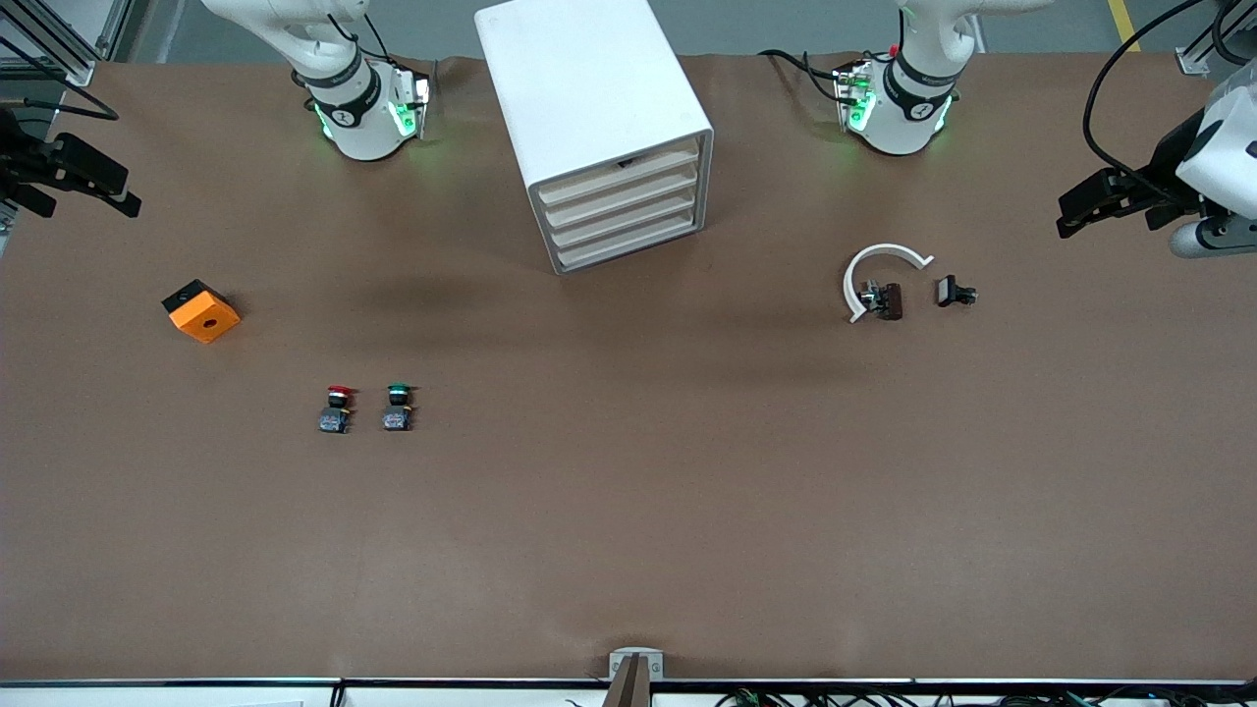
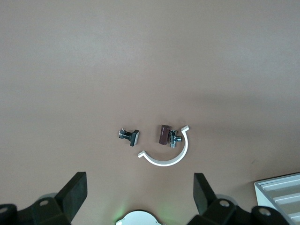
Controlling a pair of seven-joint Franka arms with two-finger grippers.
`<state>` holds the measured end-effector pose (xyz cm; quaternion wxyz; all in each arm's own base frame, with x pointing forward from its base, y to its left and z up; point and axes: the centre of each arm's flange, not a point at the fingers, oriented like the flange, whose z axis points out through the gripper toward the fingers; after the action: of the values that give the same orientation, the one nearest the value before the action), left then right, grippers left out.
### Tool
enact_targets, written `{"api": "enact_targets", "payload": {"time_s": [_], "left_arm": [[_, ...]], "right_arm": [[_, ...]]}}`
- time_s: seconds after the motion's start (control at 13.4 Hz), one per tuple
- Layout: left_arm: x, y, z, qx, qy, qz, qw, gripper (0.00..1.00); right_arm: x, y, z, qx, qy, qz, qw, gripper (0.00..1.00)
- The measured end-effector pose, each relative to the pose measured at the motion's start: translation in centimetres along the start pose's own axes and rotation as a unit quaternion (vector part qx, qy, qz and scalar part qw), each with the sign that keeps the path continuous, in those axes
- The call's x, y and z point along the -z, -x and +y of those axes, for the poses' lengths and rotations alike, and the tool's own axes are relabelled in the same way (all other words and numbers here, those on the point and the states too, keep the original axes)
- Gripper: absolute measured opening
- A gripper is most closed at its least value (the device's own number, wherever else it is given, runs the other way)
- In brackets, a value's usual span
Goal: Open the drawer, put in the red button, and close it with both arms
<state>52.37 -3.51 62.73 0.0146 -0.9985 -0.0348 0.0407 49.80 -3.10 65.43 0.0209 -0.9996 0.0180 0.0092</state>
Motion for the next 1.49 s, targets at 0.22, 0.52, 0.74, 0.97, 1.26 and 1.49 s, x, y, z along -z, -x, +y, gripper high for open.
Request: {"api": "enact_targets", "payload": {"time_s": [0.22, 0.52, 0.74, 0.97, 1.26, 1.49], "left_arm": [[0.0, 0.0, 0.0, 0.000, 0.000, 0.000, 1.000, 1.00], [0.3, -0.1, -0.3, 0.003, 0.001, 0.003, 1.000, 1.00], [-0.6, -0.7, -0.3, 0.003, 0.000, -0.006, 1.000, 1.00], [-3.0, -2.1, 1.1, -0.008, -0.004, -0.030, 0.999, 1.00], [-6.9, -3.6, 4.9, -0.013, -0.012, -0.066, 0.998, 1.00], [-10.2, -4.4, 8.1, 0.006, -0.023, -0.095, 0.995, 1.00]], "right_arm": [[0.0, 0.0, 0.0, 0.000, 0.000, 0.000, 1.000, 1.00], [0.0, 0.0, 0.0, 0.000, 0.000, 0.000, 1.000, 1.00], [0.0, 0.0, 0.0, 0.000, 0.000, 0.000, 1.000, 1.00], [0.0, 0.0, 0.0, 0.000, 0.000, 0.000, 1.000, 1.00], [0.0, 0.0, 0.0, 0.000, 0.000, 0.000, 1.000, 1.00], [0.0, 0.0, 0.1, -0.001, 0.000, 0.000, 1.000, 1.00]]}}
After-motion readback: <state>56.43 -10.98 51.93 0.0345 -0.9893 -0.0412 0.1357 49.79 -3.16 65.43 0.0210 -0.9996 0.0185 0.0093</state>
